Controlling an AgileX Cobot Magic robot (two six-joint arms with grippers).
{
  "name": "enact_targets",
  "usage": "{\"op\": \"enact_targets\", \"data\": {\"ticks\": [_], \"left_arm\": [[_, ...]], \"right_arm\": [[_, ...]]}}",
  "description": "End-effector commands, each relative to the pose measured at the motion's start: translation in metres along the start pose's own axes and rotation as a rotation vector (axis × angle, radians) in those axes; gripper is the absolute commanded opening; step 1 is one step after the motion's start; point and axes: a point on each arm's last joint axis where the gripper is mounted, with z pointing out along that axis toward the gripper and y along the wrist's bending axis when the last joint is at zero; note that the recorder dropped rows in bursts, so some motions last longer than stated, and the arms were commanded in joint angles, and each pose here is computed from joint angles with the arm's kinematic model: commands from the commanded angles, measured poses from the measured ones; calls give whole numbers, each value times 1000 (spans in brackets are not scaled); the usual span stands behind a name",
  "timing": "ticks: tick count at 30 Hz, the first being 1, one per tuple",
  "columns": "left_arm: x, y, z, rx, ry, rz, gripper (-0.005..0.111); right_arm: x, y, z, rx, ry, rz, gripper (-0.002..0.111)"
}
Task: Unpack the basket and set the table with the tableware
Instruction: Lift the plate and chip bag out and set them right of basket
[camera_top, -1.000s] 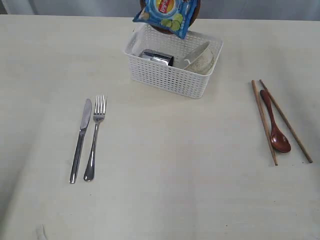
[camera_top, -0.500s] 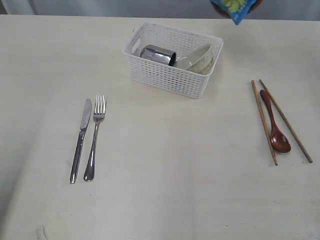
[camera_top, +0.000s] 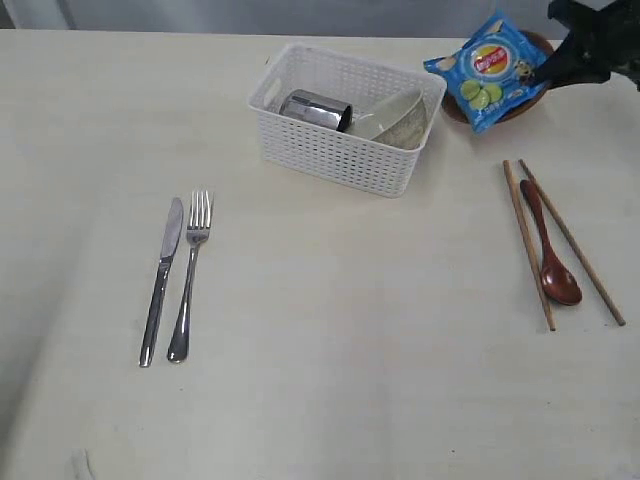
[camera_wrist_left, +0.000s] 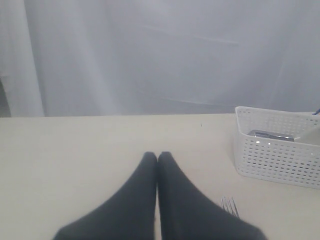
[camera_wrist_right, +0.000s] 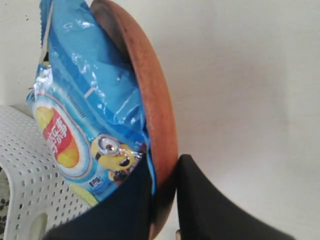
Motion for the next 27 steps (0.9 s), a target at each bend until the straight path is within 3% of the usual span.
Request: {"op": "enact_targets", "data": {"ticks": [1, 5, 11, 17, 22, 27], "left_arm": [[0, 0, 0, 2, -7, -6, 0], [0, 0, 0, 2, -7, -4, 0], [0, 0, 0, 2, -7, -4, 0], [0, 0, 0, 2, -7, -4, 0], [0, 0, 0, 2, -7, -4, 0], [0, 0, 0, 2, -9, -4, 0]], "right_arm": [[3, -14, 19, -28, 23, 58, 0], [6, -37, 28, -36, 26, 128, 0], [9, -56, 22, 73, 45, 144, 0], [8, -54, 22, 58, 40, 152, 44], [5, -49, 14, 49, 21, 153, 46], [-6, -24, -16, -18, -76, 118, 46]]}}
